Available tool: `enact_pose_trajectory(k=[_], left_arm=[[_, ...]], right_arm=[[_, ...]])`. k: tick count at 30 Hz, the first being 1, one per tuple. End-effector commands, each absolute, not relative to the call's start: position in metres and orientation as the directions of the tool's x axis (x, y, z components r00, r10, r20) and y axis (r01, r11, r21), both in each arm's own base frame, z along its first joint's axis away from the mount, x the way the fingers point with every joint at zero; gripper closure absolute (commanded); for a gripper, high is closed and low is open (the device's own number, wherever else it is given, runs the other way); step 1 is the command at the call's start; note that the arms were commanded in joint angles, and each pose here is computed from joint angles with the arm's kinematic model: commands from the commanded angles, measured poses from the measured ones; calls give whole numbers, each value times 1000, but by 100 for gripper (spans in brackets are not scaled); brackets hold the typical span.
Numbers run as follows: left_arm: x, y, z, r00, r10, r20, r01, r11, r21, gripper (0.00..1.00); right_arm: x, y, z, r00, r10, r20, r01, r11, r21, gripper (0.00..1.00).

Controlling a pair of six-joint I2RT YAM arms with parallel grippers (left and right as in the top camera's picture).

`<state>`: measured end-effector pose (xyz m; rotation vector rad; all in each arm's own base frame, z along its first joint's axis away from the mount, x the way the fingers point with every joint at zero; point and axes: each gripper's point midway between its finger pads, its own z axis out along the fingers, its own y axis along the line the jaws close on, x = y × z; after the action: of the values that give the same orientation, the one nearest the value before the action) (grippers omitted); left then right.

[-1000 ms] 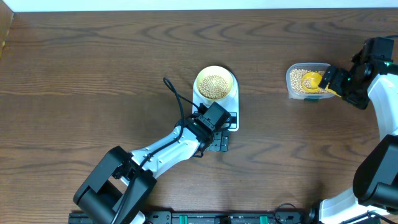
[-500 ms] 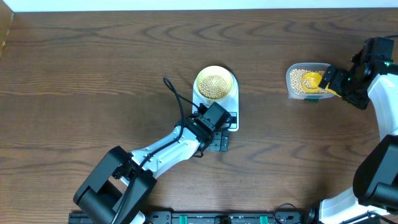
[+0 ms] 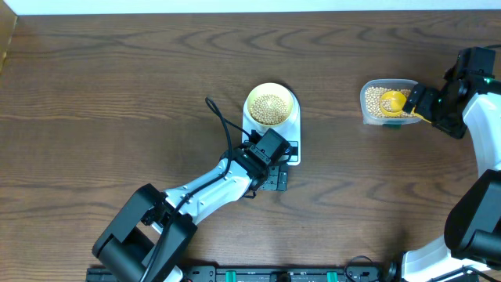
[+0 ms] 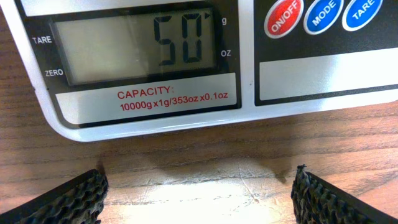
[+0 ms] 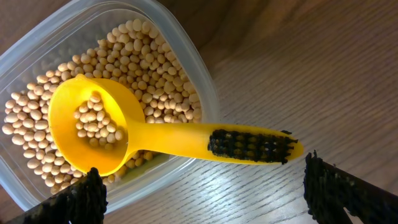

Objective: Scoop item into bowl and weigh 50g on scale
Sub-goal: 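Open the right gripper and lift it off the yellow scoop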

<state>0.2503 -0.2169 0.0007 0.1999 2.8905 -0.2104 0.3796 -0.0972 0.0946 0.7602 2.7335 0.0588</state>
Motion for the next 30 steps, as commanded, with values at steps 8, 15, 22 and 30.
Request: enact_pose_trajectory(k=[8, 15, 22, 30], left_arm=[[232, -206, -19, -979, 115, -169, 134, 986, -104, 2], [232, -206, -19, -979, 115, -170, 134, 986, -105, 2], [232, -206, -19, -979, 115, -169, 134, 986, -104, 2], [232, -206, -19, -979, 115, -170, 134, 986, -105, 2]], right_arm=[[412, -107, 112, -763, 491, -419, 477, 866, 147, 1], [476, -108, 157, -601, 474, -644, 383, 877, 289, 1], [496, -85, 212, -472, 472, -745, 315, 879, 357, 1], [453, -57, 288, -402, 417, -815, 283, 903, 322, 1]])
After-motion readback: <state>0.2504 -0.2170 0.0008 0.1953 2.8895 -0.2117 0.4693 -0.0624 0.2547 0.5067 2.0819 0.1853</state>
